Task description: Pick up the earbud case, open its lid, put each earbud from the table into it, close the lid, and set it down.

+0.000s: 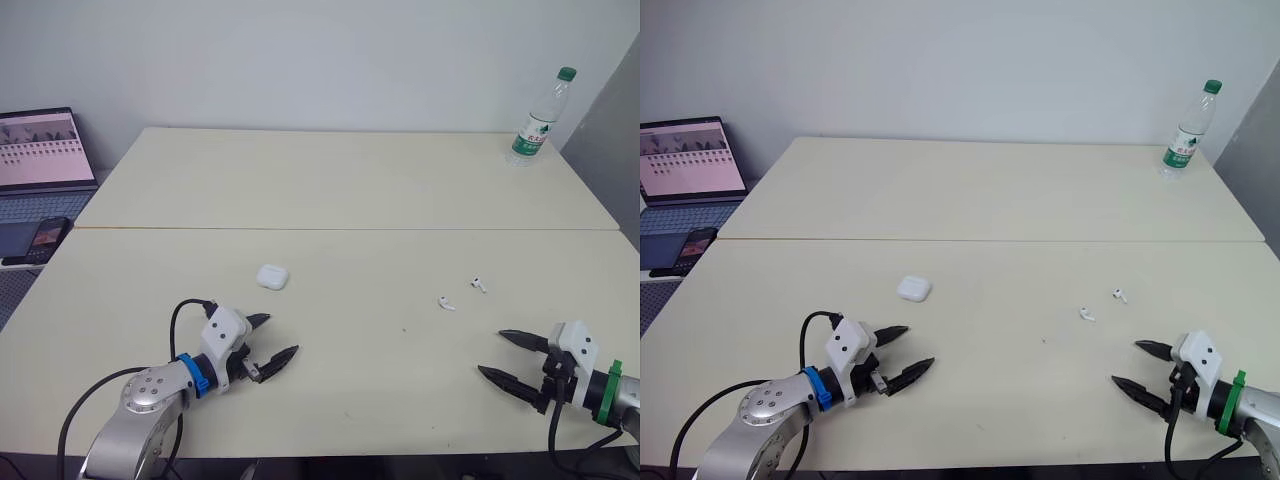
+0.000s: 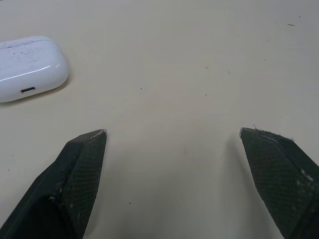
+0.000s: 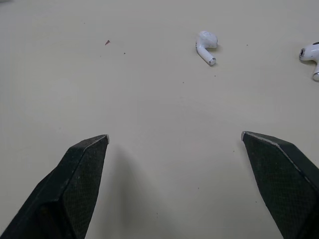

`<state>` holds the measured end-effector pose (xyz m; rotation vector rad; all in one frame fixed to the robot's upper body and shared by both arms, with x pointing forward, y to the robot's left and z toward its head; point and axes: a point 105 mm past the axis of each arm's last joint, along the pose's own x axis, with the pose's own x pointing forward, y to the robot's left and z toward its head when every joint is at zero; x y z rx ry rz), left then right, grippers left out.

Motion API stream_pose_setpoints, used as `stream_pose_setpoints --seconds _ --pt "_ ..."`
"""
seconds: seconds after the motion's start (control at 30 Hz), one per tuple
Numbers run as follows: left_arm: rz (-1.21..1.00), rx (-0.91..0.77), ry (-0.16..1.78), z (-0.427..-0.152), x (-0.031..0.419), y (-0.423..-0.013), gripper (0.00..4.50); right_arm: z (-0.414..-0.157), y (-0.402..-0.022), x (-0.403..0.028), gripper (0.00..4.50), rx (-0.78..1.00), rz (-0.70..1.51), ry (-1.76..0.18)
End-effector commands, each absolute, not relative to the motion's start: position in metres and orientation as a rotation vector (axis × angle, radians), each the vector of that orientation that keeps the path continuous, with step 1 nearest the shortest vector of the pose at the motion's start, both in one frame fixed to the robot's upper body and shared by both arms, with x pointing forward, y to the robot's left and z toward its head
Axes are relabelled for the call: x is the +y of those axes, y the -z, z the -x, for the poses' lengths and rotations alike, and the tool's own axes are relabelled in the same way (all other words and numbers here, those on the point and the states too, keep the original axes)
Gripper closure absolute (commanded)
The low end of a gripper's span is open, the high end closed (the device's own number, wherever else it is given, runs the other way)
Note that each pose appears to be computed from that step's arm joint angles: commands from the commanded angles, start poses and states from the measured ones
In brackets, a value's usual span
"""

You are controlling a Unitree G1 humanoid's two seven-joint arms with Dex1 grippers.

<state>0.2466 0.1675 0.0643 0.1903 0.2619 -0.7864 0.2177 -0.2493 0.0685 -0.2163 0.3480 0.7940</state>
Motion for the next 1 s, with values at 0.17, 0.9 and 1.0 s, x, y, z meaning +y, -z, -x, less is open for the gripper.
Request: stream_pose_setpoints --seconds 0.17,0.9,1.0 --pt "-0.140 0.225 0.781 -0.249 0.171 -0.080 0.00 -0.220 -0.070 -0.245 0.03 0.311 0.215 -0.782" --pt "-0.176 0.035 0.544 -0.281 0.192 -0.104 0.00 -0.223 -0.096 -0.220 0.03 0.136 0.184 -0.817" --pt "-0.158 0.036 0.477 -0.288 0.198 -0.102 0.00 -0.222 -0.103 -0.208 0.03 0.090 0.172 -0.846"
